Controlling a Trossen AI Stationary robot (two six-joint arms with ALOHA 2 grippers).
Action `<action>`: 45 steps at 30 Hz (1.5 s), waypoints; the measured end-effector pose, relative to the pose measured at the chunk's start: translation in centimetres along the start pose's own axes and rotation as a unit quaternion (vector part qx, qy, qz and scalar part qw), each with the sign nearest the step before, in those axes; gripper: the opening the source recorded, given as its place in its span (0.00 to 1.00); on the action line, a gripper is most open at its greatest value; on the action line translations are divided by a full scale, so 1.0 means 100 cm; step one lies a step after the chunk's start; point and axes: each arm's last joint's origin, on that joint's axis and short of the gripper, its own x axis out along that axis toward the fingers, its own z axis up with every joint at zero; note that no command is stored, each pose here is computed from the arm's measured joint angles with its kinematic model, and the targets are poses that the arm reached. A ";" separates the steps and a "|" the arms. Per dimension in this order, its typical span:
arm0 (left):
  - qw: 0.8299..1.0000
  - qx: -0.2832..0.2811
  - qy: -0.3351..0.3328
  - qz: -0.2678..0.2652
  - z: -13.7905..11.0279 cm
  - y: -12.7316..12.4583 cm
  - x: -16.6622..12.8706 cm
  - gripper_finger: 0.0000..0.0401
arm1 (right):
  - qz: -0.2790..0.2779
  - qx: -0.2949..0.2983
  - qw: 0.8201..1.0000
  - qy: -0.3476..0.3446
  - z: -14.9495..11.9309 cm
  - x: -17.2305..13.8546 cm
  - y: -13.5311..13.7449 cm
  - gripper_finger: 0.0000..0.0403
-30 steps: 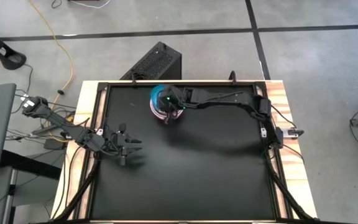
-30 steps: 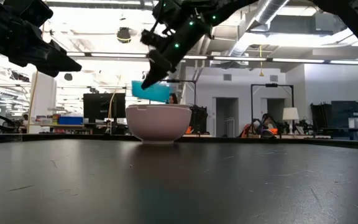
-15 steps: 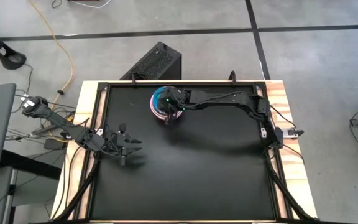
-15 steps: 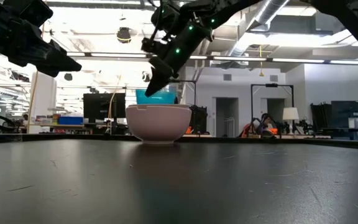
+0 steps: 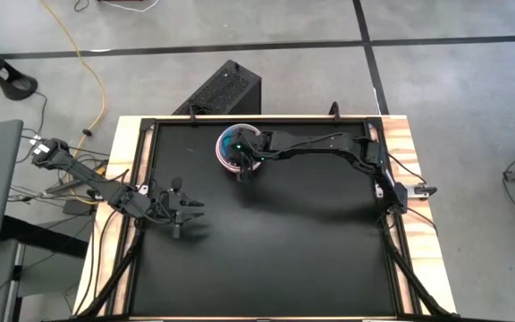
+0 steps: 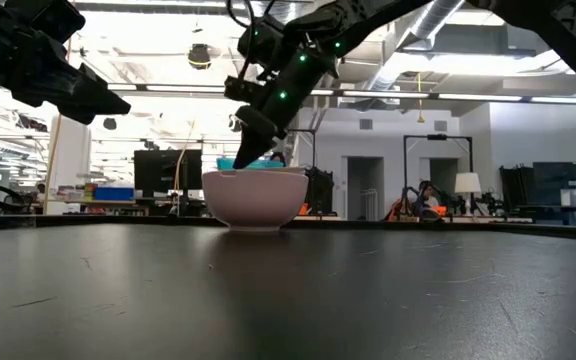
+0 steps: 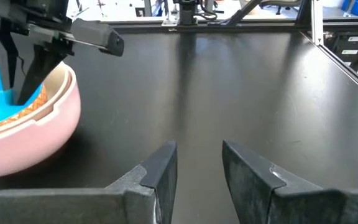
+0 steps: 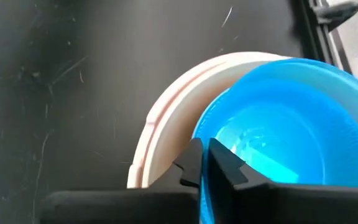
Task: Nest bowls inside each other
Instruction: Stack the blue transparent bowl on top of the blue patterned bowl, then return to Home Position
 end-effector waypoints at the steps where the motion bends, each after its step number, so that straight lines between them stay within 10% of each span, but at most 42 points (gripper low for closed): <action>1: 1.000 0.000 0.000 0.000 0.000 0.000 0.000 0.29 | 0.000 0.004 1.000 0.001 0.000 0.000 0.000 0.10; 17: 1.000 -0.009 -0.004 -0.001 0.001 0.000 0.000 0.29 | 0.039 0.024 0.998 0.049 0.029 -0.052 -0.005 0.54; 29: 0.994 0.043 -0.101 -0.030 0.062 0.003 -0.020 0.29 | 0.154 -0.024 0.981 0.116 0.035 -0.161 0.049 0.51; 45: 0.984 0.068 -0.158 -0.051 0.048 0.020 -0.048 0.29 | 0.115 0.055 0.971 -0.201 -0.127 -0.251 0.094 0.33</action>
